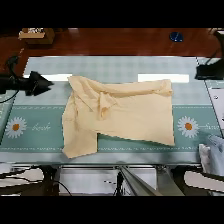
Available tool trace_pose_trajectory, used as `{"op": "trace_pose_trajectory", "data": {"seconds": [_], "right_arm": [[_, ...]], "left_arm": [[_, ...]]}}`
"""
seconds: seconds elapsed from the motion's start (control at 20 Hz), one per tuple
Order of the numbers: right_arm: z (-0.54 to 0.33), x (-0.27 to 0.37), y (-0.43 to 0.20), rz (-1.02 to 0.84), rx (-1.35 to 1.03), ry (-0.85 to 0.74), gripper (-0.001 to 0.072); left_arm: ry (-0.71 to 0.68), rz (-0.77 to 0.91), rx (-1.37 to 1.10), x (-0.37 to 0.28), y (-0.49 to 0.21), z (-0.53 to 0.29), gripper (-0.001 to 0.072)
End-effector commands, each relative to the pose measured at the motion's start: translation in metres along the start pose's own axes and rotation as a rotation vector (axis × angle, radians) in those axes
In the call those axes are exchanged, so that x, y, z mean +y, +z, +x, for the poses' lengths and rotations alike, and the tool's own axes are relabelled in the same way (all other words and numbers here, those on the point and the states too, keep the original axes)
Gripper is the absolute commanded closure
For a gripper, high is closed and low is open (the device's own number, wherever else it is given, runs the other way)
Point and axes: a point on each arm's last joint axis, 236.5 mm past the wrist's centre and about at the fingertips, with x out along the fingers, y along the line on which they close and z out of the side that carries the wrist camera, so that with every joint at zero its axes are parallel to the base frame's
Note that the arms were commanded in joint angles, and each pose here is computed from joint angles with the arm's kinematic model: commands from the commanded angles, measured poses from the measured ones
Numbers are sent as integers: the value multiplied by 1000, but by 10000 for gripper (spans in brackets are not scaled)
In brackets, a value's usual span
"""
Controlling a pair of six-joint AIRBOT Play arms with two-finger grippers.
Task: Fold the shirts.
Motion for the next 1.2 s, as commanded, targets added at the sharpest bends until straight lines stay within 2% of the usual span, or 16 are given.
{"op": "trace_pose_trajectory", "data": {"seconds": [0.0, 0.2, 0.25, 0.35, 0.4, 0.8, 0.9, 0.95, 1.0, 1.05, 1.15], "right_arm": [[-3, -17, -61, 161, 141, 134, 232], [16, -15, -114, 295, 185, 278, 232], [21, -15, -123, 319, 178, 286, 232], [29, -17, -137, 351, 180, 290, 232], [33, -16, -144, 358, 193, 295, 232], [37, -8, -150, 367, 210, 325, 232], [36, -6, -152, 365, 221, 333, 232], [35, -5, -153, 364, 226, 338, 232], [33, -5, -154, 363, 226, 338, 232], [31, -4, -154, 360, 225, 336, 232], [29, -4, -164, 360, 251, 332, 230]], "left_arm": [[97, -136, 268, 47, -75, -17, 247], [84, -189, 327, 68, -114, 12, 198], [87, -193, 327, 73, -117, 17, 132], [91, -212, 333, 81, -122, 26, 123], [94, -213, 335, 84, -121, 30, 71], [115, -135, 421, 74, -133, 91, 72], [127, -92, 427, 65, -134, 102, 99], [131, -76, 433, 62, -136, 106, 221], [131, -67, 442, 60, -138, 107, 497], [130, -63, 449, 59, -139, 108, 650], [121, -66, 469, 56, -144, 106, 680]]}}
